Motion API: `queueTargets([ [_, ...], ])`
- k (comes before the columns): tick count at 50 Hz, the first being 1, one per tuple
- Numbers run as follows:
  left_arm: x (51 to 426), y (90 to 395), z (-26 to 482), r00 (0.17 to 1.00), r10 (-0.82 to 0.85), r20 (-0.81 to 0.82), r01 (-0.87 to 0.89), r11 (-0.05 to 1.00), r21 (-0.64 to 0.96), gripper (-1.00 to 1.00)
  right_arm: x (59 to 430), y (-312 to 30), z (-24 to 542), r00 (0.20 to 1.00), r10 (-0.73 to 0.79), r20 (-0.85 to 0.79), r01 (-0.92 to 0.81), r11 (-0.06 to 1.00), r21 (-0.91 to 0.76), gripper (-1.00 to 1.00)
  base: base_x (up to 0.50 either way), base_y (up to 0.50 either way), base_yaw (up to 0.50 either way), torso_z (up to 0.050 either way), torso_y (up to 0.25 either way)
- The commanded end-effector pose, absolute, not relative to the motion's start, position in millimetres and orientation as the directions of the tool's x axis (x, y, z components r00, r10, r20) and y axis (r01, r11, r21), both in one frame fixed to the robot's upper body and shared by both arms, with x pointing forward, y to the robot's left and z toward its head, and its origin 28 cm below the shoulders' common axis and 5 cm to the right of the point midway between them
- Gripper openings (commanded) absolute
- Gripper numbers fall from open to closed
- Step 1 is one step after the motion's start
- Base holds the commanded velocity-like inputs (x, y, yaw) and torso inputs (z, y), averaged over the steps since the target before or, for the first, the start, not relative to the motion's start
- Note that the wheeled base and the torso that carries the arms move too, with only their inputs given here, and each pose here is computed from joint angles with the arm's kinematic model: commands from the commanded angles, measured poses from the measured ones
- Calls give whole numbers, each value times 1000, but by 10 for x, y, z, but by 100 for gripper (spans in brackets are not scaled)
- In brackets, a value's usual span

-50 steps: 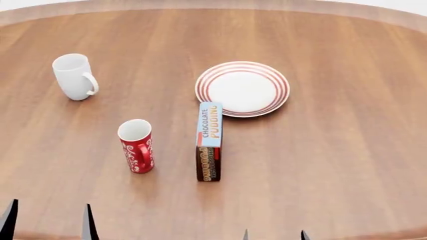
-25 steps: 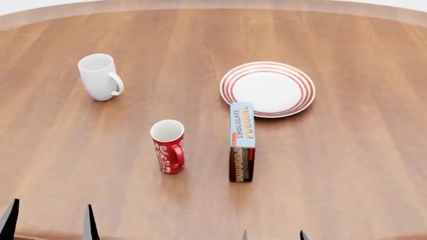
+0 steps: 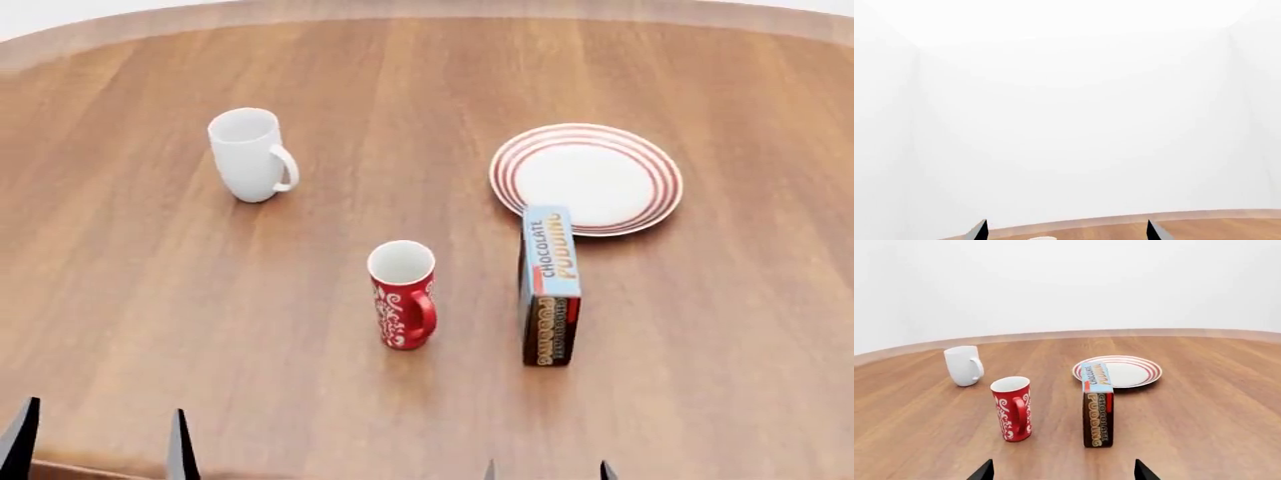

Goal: Pick up the red mug and put it on the plate

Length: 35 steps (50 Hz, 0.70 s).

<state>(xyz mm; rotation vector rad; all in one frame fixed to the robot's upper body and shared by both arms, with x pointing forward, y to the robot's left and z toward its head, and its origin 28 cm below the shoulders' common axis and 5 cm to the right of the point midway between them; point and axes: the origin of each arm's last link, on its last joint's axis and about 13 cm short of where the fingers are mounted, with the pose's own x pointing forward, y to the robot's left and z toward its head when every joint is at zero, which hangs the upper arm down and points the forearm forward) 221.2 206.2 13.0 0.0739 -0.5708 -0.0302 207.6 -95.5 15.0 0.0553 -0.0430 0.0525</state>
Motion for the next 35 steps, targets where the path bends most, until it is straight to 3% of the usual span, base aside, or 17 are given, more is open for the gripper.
queueTargets([
  [1,2212,2063,130,841,-51,538,9,997,81,100,2075,-955,152,998,51,45,-53,997,55,100,0,219,0,0,0],
  [23,2212,2063,130,840,-52,540,10,997,81,100,2082,-954,147,998,52,45,-55,997,56,100,0,211,0,0,0],
  [35,2212,2063,130,840,-53,540,10,997,82,100,2078,-954,148,998,51,43,-54,997,58,100,0,12,0,0,0],
])
